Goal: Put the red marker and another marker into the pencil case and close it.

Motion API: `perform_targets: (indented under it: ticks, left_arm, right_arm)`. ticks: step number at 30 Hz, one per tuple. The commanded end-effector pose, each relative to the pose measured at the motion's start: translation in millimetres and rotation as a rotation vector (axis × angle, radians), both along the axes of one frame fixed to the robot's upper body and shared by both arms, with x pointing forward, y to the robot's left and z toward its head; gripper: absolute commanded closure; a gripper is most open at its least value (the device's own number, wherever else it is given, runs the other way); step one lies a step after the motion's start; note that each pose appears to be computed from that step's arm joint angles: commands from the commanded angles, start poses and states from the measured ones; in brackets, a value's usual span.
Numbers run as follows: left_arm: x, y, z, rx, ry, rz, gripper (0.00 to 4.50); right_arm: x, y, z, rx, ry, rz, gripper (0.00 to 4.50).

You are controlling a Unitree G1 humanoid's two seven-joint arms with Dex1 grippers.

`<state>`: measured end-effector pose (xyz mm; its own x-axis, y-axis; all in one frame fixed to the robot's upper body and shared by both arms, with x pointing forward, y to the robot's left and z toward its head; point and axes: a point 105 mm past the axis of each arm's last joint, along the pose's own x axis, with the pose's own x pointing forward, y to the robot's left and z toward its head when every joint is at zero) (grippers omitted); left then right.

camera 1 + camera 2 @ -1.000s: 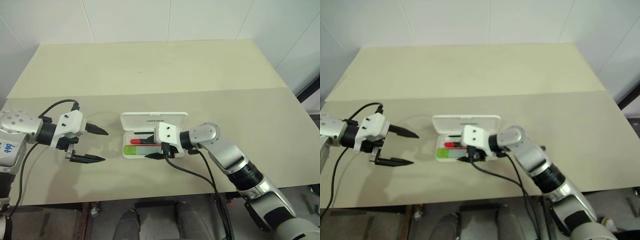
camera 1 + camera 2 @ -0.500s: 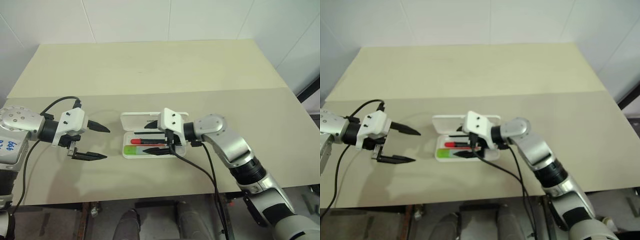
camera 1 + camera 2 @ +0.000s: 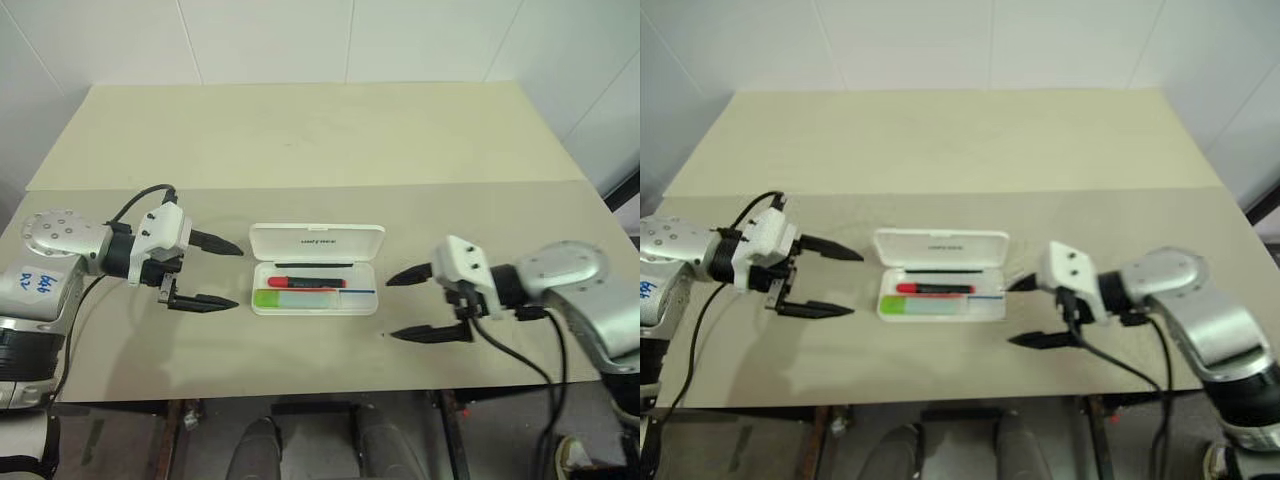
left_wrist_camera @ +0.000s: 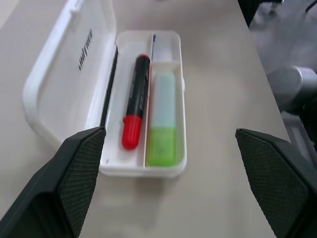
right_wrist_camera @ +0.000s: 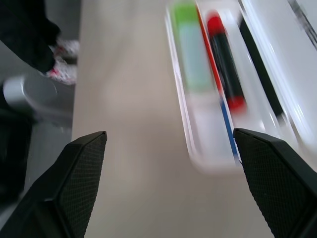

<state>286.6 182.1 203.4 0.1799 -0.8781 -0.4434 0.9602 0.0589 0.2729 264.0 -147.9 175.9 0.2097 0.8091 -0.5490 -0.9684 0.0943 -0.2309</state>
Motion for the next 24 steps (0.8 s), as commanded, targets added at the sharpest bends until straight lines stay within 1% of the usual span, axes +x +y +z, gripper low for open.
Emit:
perform_targets:
  ticks: [1, 4, 6, 9, 14, 20, 24]
  left_arm:
    - [-6, -13, 13, -0.033, -0.035, -0.05, 0.0]
    - [-8, -21, 9, -0.038, -0.019, -0.067, 0.0]
    - [-9, -24, 7, -0.04, -0.013, -0.071, 0.0]
    - [-11, -30, 5, -0.05, -0.003, -0.088, 0.0]
    - [-12, -36, 4, -0.061, 0.0, -0.101, 0.0]
    - [-13, -42, 5, -0.073, 0.0, -0.111, 0.0]
    - [-13, -44, 5, -0.076, -0.002, -0.111, 0.0]
  right_arm:
    - [8, -32, 6, -0.041, -0.028, -0.049, 0.09]
    - [17, -56, 3, -0.09, -0.039, -0.086, 0.09]
    - [20, -65, 1, -0.116, -0.052, -0.087, 0.09]
    - [33, -79, -5, -0.163, -0.097, -0.111, 0.09]
    - [45, -81, -10, -0.168, -0.114, -0.111, 0.09]
    - [54, -82, -22, -0.162, -0.085, -0.108, 0.09]
    - [60, -89, -33, -0.191, -0.058, -0.114, 0.09]
